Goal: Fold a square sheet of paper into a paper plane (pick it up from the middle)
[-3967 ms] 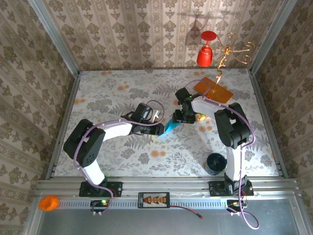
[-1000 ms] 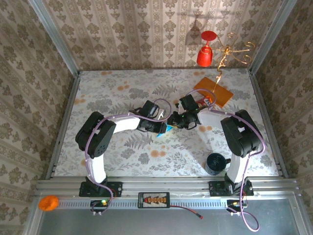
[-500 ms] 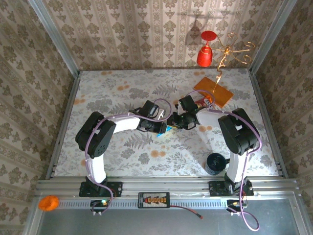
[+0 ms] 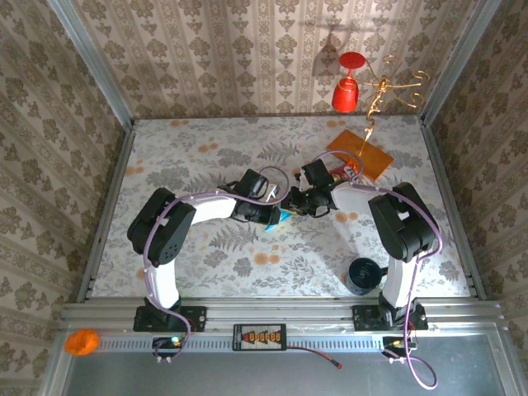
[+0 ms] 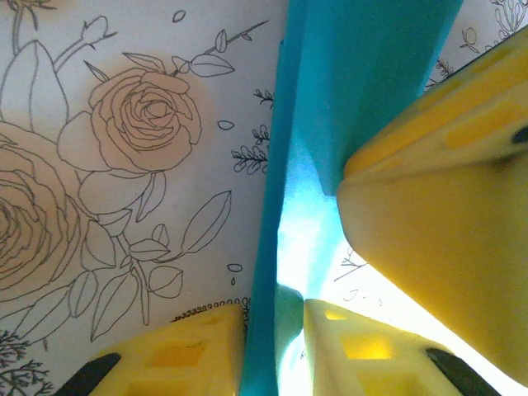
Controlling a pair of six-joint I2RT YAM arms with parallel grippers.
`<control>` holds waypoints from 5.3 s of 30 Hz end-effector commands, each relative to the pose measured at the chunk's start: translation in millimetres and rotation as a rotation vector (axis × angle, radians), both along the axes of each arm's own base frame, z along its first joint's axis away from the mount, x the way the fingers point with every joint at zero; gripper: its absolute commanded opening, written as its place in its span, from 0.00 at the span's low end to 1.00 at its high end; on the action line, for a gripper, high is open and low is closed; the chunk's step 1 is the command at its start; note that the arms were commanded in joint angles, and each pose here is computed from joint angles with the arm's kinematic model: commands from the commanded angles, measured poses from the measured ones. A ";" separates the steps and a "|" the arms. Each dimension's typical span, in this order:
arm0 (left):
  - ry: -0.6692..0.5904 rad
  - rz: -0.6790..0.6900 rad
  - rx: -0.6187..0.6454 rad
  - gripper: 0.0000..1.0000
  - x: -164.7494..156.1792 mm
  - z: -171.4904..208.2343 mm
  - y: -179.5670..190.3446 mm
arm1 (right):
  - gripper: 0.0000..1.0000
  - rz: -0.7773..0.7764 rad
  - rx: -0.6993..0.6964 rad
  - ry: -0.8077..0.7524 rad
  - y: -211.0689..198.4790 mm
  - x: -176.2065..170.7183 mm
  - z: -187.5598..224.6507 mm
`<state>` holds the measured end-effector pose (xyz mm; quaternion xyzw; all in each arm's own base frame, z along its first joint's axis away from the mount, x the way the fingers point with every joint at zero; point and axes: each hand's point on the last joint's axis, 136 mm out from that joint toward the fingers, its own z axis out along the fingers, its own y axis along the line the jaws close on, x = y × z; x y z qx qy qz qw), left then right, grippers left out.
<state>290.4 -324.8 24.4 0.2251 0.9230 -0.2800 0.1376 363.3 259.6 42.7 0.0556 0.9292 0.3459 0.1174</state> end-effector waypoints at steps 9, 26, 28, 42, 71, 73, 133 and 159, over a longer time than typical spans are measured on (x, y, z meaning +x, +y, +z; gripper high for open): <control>0.124 -0.021 0.062 0.27 -27.4 -34.7 8.2 | 0.19 -0.035 -0.027 -0.002 -5.4 9.0 0.3; 0.154 -0.026 0.053 0.25 -30.4 -39.4 7.8 | 0.19 -0.035 -0.082 0.038 -13.9 1.1 -13.8; 0.159 -0.025 0.055 0.25 -31.4 -41.5 8.4 | 0.19 -0.030 -0.085 0.045 -13.8 0.1 -15.7; 0.167 -0.028 0.061 0.25 -33.1 -45.7 9.3 | 0.19 -0.034 -0.095 0.055 -15.3 -0.6 -15.2; 0.186 -0.022 0.118 0.25 -44.7 -63.5 21.6 | 0.18 -0.028 -0.113 0.103 -18.4 -9.8 -31.6; 0.182 -0.023 0.118 0.25 -43.8 -63.2 20.7 | 0.18 -0.028 -0.115 0.107 -18.8 -10.6 -32.8; 0.056 0.009 -0.087 0.12 -12.2 19.0 -20.7 | 0.14 0.181 -0.145 0.085 -25.7 -15.5 -45.8; 0.123 0.099 -0.117 0.28 -18.1 18.1 11.6 | 0.22 0.197 0.013 -0.024 -2.8 -2.9 1.2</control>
